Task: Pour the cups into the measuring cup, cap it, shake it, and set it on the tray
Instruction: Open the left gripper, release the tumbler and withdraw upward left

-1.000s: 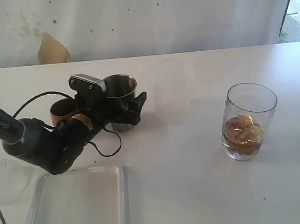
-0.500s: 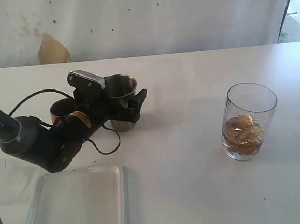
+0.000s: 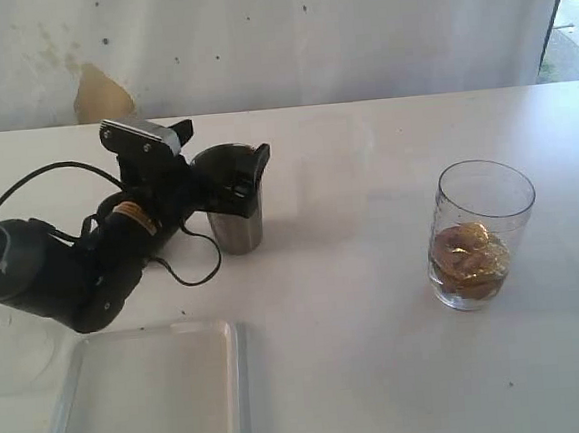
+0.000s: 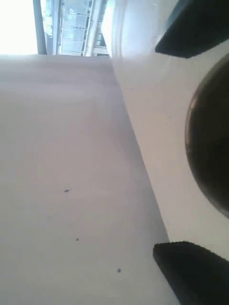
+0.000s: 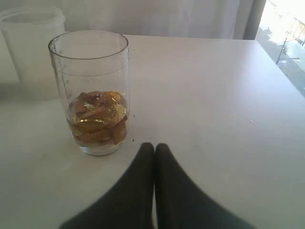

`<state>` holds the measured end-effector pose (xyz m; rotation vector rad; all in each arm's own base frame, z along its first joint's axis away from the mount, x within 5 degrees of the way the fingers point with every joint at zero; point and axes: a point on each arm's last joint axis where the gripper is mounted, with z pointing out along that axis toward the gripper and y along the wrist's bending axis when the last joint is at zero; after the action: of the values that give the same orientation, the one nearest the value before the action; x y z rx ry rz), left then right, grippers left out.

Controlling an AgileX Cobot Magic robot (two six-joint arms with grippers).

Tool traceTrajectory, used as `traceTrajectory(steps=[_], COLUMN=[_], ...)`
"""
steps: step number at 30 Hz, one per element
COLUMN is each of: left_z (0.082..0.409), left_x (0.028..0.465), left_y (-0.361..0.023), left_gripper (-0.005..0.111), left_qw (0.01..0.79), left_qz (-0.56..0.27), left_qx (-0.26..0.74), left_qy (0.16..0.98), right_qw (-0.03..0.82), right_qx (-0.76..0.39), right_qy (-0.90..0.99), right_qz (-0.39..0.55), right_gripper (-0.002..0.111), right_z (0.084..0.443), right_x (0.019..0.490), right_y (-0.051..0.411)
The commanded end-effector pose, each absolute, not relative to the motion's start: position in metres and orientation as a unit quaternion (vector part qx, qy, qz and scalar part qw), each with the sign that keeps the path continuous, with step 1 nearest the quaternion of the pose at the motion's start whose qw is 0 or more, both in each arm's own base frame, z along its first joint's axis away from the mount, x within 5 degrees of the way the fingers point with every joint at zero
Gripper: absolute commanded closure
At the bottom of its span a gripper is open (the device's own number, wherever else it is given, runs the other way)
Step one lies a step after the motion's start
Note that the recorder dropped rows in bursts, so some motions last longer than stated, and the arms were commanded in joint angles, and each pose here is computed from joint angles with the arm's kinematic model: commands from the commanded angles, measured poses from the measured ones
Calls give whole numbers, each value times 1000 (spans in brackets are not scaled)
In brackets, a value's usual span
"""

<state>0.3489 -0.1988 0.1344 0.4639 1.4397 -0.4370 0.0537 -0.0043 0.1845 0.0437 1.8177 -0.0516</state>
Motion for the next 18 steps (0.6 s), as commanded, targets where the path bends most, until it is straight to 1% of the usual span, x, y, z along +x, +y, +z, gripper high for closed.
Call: traceTrajectory(steps=[1, 9, 12, 18], left_z=[156, 199, 221, 263], left_x=[348, 341, 330, 299], left_y=[-196, -191, -182, -148], left_gripper=[2, 2, 2, 2], left_qw=[732, 764, 779, 812], left_qz=[-199, -204, -201, -156], left_qx=[191, 177, 155, 86], left_qy=[624, 586, 574, 555], right_qw=[614, 614, 614, 614], right_qx=[18, 18, 18, 18], right_qy=[789, 789, 789, 789], right_qz=[-23, -23, -23, -23], right_gripper=[108, 108, 108, 108], right_z=[183, 183, 183, 183], right_x=[54, 54, 54, 54], right_y=[-4, -4, -4, -4])
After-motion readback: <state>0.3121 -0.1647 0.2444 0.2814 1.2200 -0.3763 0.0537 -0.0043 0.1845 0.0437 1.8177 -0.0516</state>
